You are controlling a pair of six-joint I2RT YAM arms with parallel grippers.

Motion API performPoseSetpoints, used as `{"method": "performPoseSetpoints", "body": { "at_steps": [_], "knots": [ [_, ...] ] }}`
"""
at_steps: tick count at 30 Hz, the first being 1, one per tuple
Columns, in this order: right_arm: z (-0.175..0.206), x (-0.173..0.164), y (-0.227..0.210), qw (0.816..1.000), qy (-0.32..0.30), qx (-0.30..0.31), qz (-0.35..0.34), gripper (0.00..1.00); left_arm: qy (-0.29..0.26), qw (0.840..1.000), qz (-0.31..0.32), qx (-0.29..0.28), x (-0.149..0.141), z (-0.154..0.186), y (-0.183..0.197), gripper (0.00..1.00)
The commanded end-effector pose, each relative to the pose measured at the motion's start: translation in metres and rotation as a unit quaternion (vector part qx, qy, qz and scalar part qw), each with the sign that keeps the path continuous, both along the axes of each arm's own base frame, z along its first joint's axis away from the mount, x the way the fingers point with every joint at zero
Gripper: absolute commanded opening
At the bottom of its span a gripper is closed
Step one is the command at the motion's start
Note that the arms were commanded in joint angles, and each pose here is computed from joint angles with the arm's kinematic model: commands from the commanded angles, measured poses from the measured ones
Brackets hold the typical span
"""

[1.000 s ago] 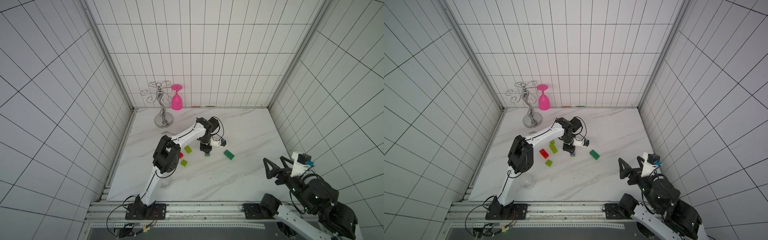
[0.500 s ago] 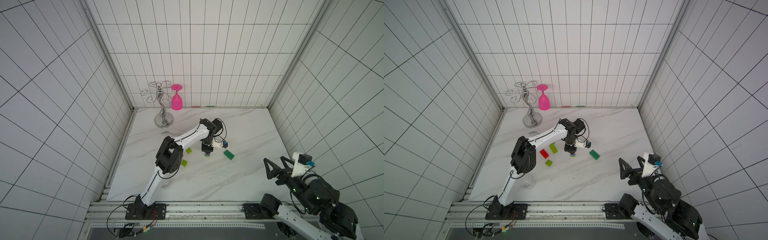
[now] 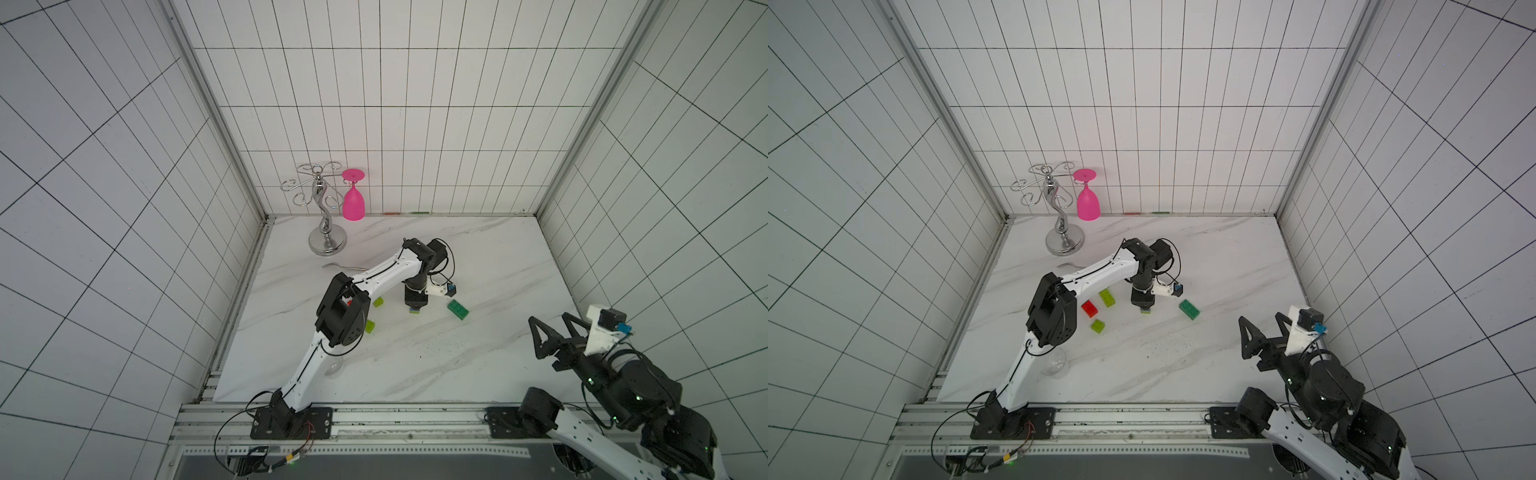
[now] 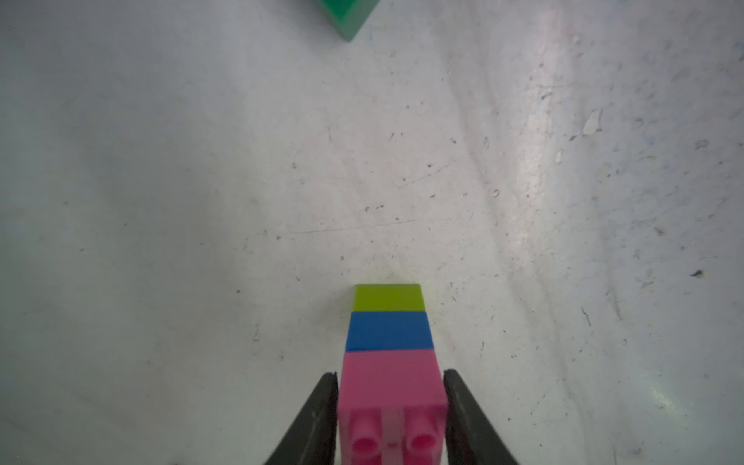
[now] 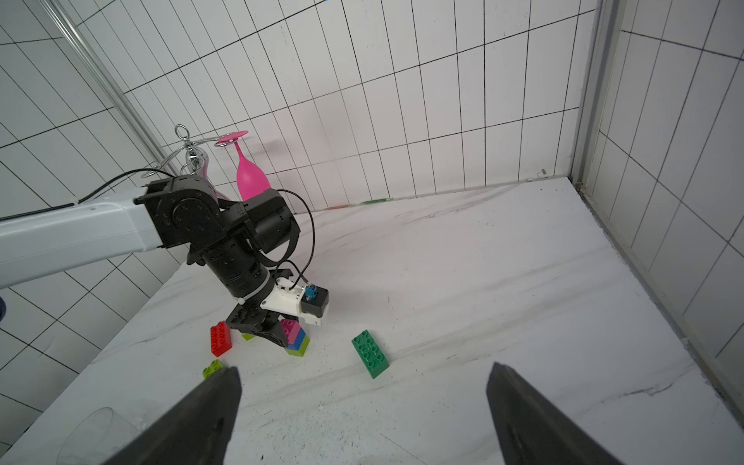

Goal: Assemble a spoon with lego
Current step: Assemble the lego brick with the lego brick.

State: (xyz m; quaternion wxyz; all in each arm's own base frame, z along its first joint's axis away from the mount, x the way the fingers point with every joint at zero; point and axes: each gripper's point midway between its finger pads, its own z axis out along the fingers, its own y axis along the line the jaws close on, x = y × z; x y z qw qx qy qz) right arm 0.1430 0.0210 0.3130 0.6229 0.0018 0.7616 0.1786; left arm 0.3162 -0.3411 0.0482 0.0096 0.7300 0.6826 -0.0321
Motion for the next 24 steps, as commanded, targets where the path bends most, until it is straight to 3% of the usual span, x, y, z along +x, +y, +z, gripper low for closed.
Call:
{"method": "performPoseSetpoints", "body": {
  "at_steps": [1, 4, 5, 7, 15, 19, 22, 24],
  "knots": [
    [-0.004, 0.001, -0.003, 1.000, 0.000, -0.002, -0.007, 0.99, 0.018, 1.000, 0.017, 0.005, -0.001, -0.022, -0.001, 0.54],
    [-0.004, 0.001, -0.003, 1.000, 0.000, -0.003, -0.007, 0.99, -0.001, 0.999, 0.029, -0.020, 0.009, -0.006, -0.008, 0.62],
    [-0.005, 0.001, -0.002, 1.000, 0.001, -0.004, -0.007, 0.99, -0.007, 0.999, 0.032, -0.032, 0.011, 0.002, -0.011, 0.70],
    [-0.005, 0.001, -0.002, 1.000, 0.001, -0.003, -0.007, 0.99, -0.023, 0.997, 0.036, -0.057, 0.015, 0.018, -0.017, 0.98],
    [-0.006, 0.003, -0.002, 1.000, 0.004, -0.008, -0.009, 0.99, -0.042, 0.991, 0.039, -0.118, 0.009, 0.075, -0.021, 0.98],
    [-0.008, 0.005, 0.000, 1.000, 0.011, -0.017, -0.011, 0.99, -0.036, 0.981, 0.074, -0.173, -0.006, 0.116, -0.015, 0.98],
    [-0.011, 0.008, 0.006, 0.999, 0.021, -0.033, -0.007, 0.99, -0.066, 0.952, 0.146, -0.260, -0.010, 0.166, -0.008, 0.98],
    [-0.015, 0.012, 0.012, 0.998, 0.032, -0.052, -0.003, 0.99, -0.103, 0.911, 0.217, -0.334, -0.013, 0.205, 0.003, 0.98]
  ]
}}
